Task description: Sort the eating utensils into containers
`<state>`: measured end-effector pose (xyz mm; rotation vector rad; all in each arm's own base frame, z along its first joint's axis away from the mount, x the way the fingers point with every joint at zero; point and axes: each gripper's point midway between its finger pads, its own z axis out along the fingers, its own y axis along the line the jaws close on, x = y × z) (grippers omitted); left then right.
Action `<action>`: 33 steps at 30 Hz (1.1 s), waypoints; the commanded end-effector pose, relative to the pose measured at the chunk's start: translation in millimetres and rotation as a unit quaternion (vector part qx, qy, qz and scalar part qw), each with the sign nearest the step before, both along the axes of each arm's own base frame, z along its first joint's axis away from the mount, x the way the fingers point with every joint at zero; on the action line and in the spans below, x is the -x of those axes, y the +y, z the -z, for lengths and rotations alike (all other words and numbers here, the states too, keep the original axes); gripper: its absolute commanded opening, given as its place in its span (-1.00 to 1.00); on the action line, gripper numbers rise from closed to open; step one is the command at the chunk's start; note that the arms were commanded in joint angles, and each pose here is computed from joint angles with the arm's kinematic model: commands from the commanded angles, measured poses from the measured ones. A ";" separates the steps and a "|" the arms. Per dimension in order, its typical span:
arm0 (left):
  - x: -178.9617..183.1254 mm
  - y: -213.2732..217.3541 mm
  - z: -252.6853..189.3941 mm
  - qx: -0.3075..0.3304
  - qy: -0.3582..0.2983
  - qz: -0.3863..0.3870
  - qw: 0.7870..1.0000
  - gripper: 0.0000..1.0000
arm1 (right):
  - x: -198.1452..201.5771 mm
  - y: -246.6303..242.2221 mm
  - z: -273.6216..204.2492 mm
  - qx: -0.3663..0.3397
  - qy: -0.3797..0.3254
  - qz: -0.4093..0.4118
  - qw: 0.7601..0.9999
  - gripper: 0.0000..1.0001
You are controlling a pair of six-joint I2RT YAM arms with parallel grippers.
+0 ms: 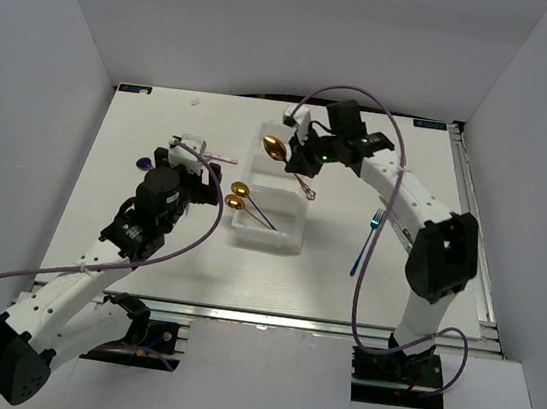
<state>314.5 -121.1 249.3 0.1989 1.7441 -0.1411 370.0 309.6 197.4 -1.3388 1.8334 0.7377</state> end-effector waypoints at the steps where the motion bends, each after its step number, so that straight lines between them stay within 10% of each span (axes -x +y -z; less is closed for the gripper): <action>1: -0.9 19.0 -17.6 0.003 -0.037 -0.041 0.998 0.89 | -6.2 47.2 -30.0 -0.050 -0.017 -0.034 0.998 -1.00; 26: -2.5 22.7 -16.9 0.009 -0.038 -0.040 0.998 0.89 | 35.7 85.8 39.9 -0.054 0.018 -0.040 0.998 -1.00; 33: -4.2 19.8 -13.7 0.014 -0.031 -0.033 0.999 0.89 | 46.6 71.8 36.6 -0.030 0.002 -0.054 0.998 0.13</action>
